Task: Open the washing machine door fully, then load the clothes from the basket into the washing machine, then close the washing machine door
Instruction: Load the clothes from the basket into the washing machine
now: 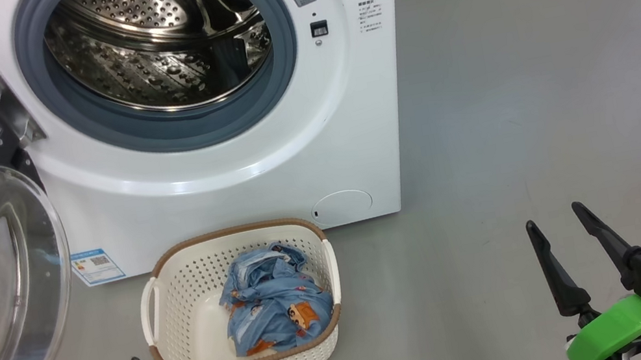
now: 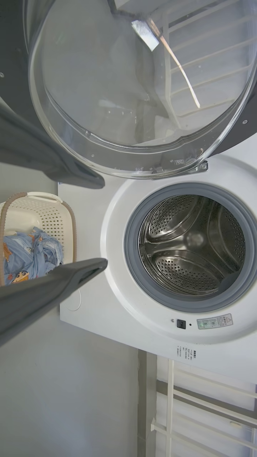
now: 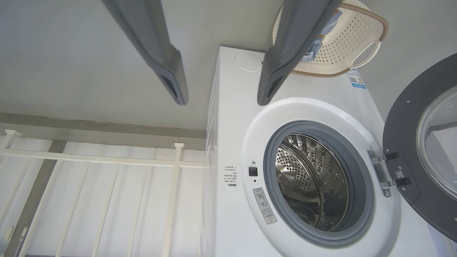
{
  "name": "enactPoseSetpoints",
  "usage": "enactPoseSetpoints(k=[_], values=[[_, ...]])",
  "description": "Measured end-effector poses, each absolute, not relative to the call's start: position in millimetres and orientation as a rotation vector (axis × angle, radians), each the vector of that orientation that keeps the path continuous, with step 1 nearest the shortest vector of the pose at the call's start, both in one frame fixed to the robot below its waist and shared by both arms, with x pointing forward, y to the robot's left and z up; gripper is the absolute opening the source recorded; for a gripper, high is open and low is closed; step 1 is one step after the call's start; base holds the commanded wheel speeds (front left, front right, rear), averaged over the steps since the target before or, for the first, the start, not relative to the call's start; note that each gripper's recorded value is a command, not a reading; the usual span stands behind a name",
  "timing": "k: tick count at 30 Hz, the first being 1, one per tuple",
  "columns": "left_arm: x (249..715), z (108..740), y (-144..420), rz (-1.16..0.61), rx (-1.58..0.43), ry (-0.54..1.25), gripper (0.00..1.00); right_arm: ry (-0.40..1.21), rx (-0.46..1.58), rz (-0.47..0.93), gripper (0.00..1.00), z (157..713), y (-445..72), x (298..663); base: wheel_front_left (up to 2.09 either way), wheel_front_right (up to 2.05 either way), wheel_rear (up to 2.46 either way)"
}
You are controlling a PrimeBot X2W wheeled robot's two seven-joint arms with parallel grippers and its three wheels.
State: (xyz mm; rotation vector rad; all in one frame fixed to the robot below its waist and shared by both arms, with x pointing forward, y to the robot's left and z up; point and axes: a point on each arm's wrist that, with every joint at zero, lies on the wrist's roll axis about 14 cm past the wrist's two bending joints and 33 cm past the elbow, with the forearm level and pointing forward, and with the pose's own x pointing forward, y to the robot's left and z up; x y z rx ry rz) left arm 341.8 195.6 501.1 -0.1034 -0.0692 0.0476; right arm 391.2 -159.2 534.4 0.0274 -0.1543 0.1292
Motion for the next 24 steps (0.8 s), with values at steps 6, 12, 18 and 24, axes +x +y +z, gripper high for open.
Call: enactPoseSetpoints(k=[6,12,18,24], values=[[340.6,496.8,196.8,0.052,-0.104,-0.056,1.0,-0.15,0.029,0.134,1.0,533.0,-157.5,392.2,0.51,-0.39,-0.12],[340.6,494.6,198.4,0.056,-0.103,-0.049,1.0,-0.144,0.029,0.136,1.0,530.6,-156.6,393.4,1.39,-1.16,-0.23],[341.3,492.6,200.0,0.062,-0.103,-0.042,1.0,-0.136,0.03,0.135,1.0,527.8,-156.7,394.2,2.12,-1.88,-0.24],[343.0,493.2,204.1,0.079,-0.096,-0.044,1.0,-0.127,0.03,0.132,1.0,524.7,-157.8,394.9,1.99,-1.83,-0.17]])
